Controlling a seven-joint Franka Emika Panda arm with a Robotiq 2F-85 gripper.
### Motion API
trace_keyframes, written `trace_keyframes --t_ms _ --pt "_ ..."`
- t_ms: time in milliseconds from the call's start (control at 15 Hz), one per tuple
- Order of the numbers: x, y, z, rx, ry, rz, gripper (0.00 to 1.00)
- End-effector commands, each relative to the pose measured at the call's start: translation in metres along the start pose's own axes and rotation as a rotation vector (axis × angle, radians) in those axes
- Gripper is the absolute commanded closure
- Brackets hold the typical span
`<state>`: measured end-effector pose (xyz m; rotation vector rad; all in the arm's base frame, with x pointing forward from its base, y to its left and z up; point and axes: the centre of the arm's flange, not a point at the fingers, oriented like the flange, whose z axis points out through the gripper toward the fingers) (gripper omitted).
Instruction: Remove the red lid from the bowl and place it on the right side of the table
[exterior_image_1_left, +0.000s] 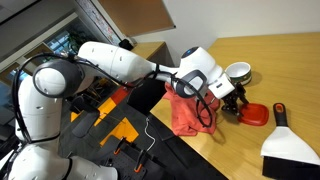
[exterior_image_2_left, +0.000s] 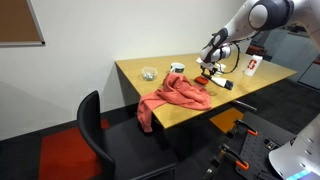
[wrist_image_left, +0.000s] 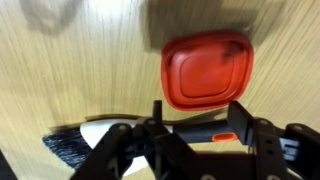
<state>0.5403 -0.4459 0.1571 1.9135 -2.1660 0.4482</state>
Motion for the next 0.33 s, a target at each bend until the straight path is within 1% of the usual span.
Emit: trace_keyframes --t_ms 0,133,267 --pt "-0.002 0.003 -0.037 0.094 -0.075 -0.120 0.00" --pt "-0.005 -0.001 -0.052 0.113 -0.108 -0.183 0.00" --pt "-0.007 -0.004 -0.064 0.131 -0.116 -0.230 0.00"
